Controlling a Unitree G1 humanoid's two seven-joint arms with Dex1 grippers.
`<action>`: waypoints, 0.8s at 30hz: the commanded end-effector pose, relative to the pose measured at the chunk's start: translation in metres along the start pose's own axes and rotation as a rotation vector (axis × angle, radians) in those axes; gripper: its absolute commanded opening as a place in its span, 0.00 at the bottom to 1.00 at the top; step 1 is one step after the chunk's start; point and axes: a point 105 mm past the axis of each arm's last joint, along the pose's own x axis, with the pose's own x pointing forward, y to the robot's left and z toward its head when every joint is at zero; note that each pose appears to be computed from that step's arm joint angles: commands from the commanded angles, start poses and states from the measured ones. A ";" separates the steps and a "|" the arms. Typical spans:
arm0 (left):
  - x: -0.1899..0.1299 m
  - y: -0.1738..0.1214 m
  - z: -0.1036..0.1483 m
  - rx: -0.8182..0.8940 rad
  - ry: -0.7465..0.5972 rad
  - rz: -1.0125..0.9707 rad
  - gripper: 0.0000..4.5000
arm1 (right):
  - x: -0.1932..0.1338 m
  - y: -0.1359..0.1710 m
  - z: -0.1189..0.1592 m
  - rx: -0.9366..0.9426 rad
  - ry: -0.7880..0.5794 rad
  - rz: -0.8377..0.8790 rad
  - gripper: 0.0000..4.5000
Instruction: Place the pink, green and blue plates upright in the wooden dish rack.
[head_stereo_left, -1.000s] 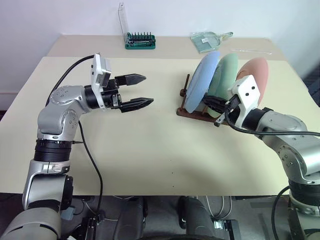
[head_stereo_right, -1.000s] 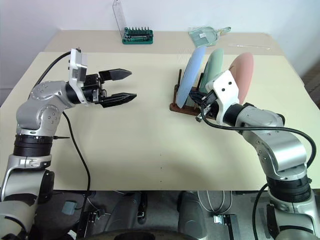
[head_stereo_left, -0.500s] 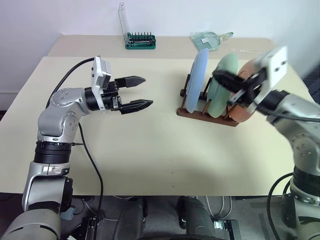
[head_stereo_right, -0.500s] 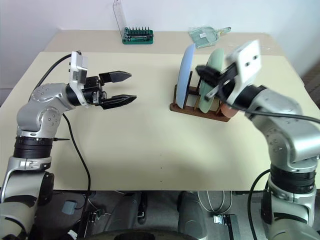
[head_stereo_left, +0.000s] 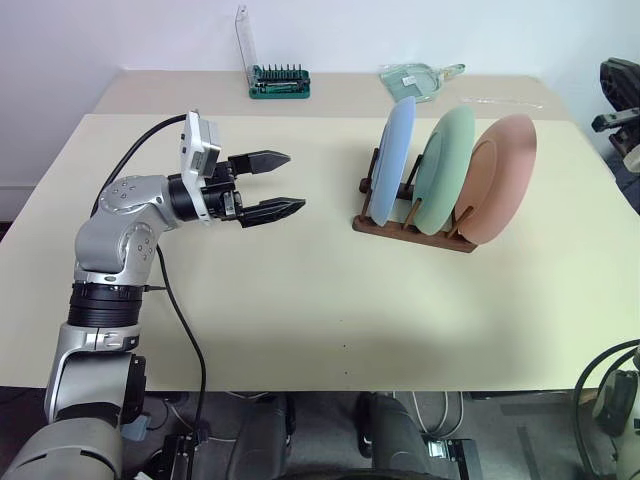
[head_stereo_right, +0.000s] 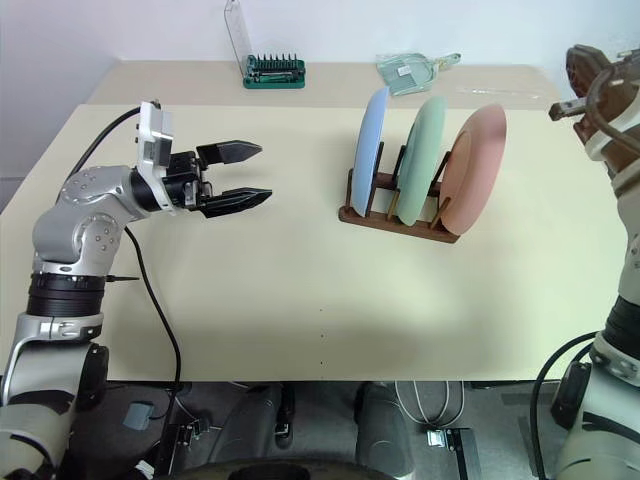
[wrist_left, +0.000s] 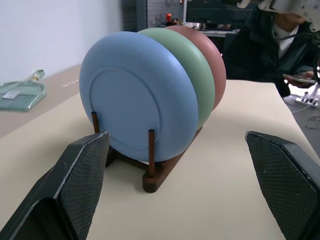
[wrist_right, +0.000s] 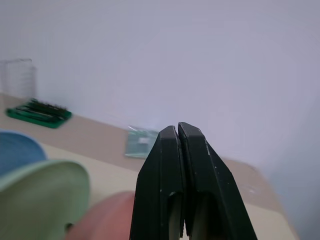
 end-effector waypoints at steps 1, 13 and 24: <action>-0.002 -0.001 0.013 0.041 -0.031 -0.007 1.00 | -0.001 0.040 0.044 0.227 -0.212 0.210 0.01; -0.034 -0.012 0.007 0.083 0.022 0.115 1.00 | -0.060 0.175 0.011 0.528 -0.025 1.194 0.38; -0.049 -0.028 -0.011 0.089 0.075 0.165 1.00 | -0.053 0.152 -0.033 0.093 -0.012 1.218 0.99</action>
